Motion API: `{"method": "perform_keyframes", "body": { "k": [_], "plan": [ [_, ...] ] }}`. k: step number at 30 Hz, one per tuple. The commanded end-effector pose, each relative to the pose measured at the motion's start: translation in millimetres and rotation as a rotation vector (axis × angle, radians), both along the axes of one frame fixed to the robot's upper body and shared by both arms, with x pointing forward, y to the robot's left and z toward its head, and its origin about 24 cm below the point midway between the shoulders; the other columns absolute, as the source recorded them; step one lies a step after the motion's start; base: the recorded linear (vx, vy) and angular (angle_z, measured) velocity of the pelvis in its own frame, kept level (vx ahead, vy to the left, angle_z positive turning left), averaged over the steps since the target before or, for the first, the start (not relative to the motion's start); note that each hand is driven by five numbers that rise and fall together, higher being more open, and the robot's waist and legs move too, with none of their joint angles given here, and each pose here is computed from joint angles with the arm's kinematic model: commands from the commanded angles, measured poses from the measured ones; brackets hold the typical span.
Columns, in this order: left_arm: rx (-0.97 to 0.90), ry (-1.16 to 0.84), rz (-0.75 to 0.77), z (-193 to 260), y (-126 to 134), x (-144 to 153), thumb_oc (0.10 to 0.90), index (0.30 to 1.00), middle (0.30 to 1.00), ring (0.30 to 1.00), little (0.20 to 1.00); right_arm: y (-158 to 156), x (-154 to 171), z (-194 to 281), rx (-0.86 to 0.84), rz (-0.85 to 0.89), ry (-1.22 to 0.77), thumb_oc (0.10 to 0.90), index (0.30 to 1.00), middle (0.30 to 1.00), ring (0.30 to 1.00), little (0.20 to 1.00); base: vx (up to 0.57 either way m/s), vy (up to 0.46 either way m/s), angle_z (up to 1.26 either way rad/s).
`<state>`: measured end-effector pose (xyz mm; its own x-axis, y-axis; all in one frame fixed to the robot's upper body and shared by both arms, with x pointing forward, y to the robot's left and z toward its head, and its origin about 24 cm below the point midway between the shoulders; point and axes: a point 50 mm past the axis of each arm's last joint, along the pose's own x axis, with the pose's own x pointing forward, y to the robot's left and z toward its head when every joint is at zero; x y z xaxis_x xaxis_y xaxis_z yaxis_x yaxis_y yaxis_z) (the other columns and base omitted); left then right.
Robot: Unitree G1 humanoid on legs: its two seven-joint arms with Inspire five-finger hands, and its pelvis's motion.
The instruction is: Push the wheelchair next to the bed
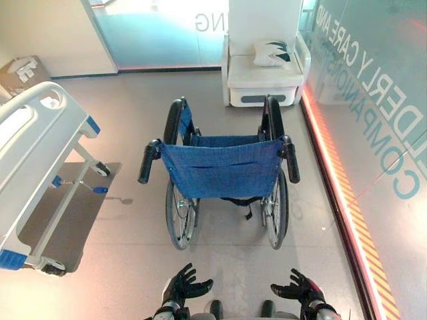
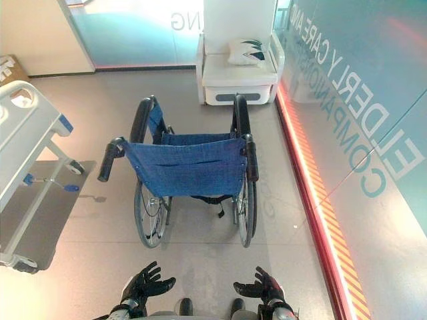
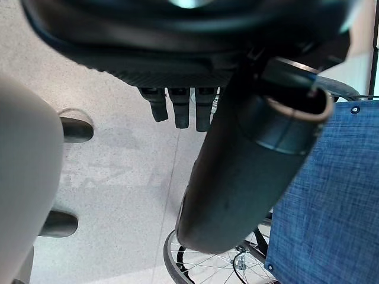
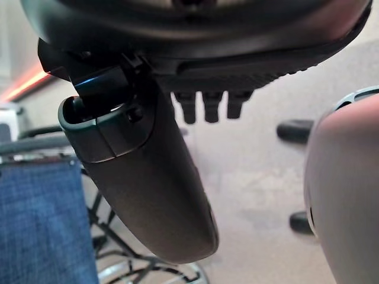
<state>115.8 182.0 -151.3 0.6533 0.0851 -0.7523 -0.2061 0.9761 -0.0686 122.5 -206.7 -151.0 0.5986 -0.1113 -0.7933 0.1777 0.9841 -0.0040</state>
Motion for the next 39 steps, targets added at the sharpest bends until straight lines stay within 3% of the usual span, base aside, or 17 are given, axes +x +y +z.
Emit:
{"method": "perform_keyframes", "body": {
  "k": [1,10,11,14,21,24,29,35,39],
  "plan": [
    [0.030,-0.125,-0.035,13.3,-3.2,32.4,0.800,0.900,0.900,0.900,0.900,0.6,39.0,17.3,0.004,0.029,-0.163,0.800,0.900,0.900,0.900,0.900,0.00,0.000,0.00],
    [0.032,-0.134,-0.059,16.0,-2.3,38.4,0.800,0.900,0.900,0.900,0.900,4.1,39.6,15.3,0.137,-0.027,-0.141,0.800,0.900,0.900,0.900,0.900,0.00,0.000,0.00],
    [0.014,-0.138,-0.033,16.4,-1.5,39.4,0.800,0.900,0.900,0.900,0.900,2.6,42.3,17.5,0.131,-0.047,-0.168,0.800,0.900,0.900,0.900,0.900,0.00,0.000,0.00],
    [-0.095,-0.215,0.282,25.7,19.3,50.5,0.800,0.900,0.900,0.900,0.900,-9.0,65.1,35.0,0.104,-0.164,-0.287,0.800,0.900,0.900,0.900,0.900,0.00,0.000,0.00],
    [0.017,-0.506,0.425,77.9,66.5,94.3,0.800,0.900,0.900,0.900,0.900,-50.2,104.8,80.4,0.051,-0.276,-0.520,0.800,0.900,0.900,0.900,0.900,-0.01,-0.016,0.04],
    [0.156,-0.625,0.462,112.9,94.6,118.8,0.800,0.900,0.900,0.900,0.900,-82.8,131.9,120.5,-0.054,-0.267,-0.647,0.800,0.900,0.900,0.900,0.900,-0.01,0.058,0.00],
    [0.332,-0.775,0.513,170.1,134.4,147.8,0.800,0.900,0.900,0.900,0.900,-109.7,172.5,191.1,-0.249,-0.244,-0.839,0.800,0.900,0.900,0.900,0.900,0.00,0.052,0.03],
    [0.376,-0.952,0.639,232.8,164.9,169.2,0.800,0.900,0.900,0.900,0.900,-109.9,209.4,265.2,-0.273,-0.248,-1.037,0.800,0.900,0.900,0.900,0.900,-0.01,0.019,0.00],
    [0.394,-1.124,0.523,278.0,155.1,188.3,0.800,0.900,0.900,0.900,0.900,-93.7,221.4,310.7,-0.357,-0.182,-1.191,0.800,0.900,0.900,0.900,0.900,0.00,-0.009,0.05]
  ]
}}
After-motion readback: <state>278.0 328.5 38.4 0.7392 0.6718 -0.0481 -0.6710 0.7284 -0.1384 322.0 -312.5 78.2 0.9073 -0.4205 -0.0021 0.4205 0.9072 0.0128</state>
